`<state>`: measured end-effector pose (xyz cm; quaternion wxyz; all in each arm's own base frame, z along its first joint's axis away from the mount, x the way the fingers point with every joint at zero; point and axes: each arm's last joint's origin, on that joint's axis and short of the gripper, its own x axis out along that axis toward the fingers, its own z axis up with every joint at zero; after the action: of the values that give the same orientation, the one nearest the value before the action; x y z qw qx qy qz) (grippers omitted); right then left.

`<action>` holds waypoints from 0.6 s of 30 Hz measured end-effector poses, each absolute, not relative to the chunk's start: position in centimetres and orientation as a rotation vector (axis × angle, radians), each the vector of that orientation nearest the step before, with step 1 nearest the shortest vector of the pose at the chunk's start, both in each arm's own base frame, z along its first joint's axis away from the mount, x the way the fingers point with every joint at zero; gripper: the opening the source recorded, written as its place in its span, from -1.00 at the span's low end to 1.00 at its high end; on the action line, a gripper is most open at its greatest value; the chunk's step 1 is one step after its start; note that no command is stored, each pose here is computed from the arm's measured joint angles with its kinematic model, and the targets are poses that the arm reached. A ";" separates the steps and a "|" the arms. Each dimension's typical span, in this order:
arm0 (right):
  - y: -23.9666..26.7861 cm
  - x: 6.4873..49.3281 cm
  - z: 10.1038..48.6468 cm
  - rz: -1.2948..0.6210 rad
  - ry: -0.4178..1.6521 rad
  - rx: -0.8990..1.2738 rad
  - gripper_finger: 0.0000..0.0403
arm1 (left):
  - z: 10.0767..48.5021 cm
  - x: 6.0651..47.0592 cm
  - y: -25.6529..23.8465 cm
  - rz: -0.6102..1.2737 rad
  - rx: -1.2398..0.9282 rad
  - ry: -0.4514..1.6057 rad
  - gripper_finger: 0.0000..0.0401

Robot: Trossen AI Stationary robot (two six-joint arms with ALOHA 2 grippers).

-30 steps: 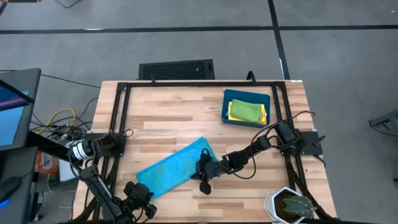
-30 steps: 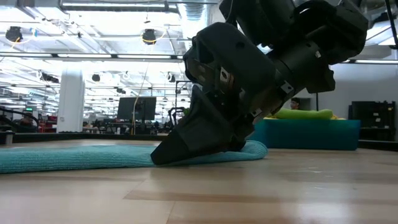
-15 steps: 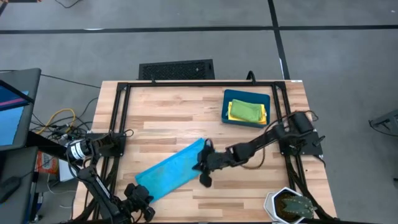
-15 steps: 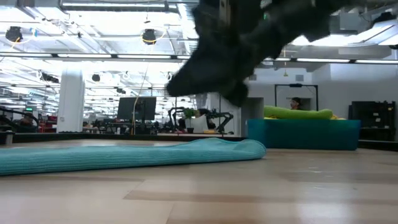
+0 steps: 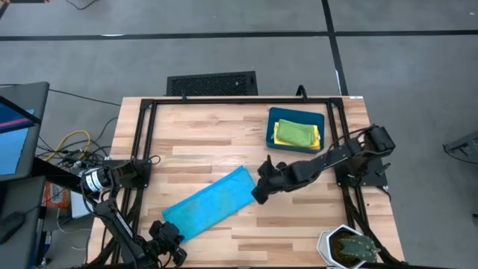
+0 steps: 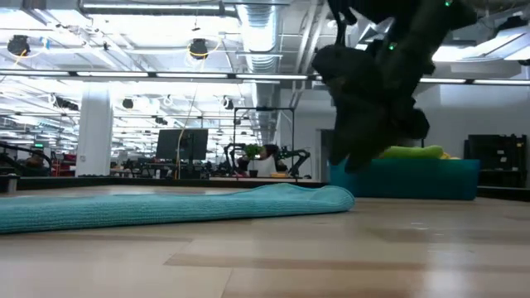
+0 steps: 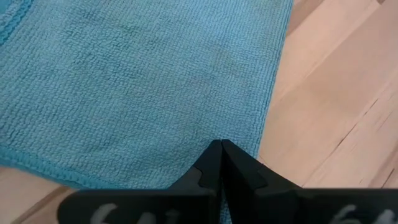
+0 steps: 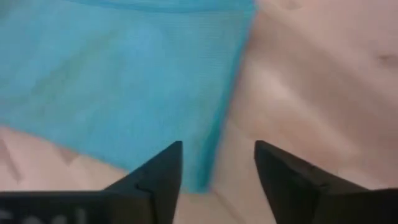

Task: Fold microfiber towels
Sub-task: Fold the blue microfiber cloth

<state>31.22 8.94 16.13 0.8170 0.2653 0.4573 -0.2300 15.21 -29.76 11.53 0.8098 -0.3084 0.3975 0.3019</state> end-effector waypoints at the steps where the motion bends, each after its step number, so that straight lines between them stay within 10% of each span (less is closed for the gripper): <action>1: 9.4 31.5 15.8 -0.482 0.958 0.577 0.09 | 11.5 15.2 -29.8 0.646 -0.660 0.851 -1.00; 18: 10.0 30.6 13.1 -0.600 0.999 0.453 0.10 | 11.5 15.3 -29.7 0.653 -0.670 0.869 -1.00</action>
<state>30.61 9.99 13.10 0.8110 0.2118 0.4675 -0.2807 15.34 -29.72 11.52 0.8030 -0.3127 0.4055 0.3049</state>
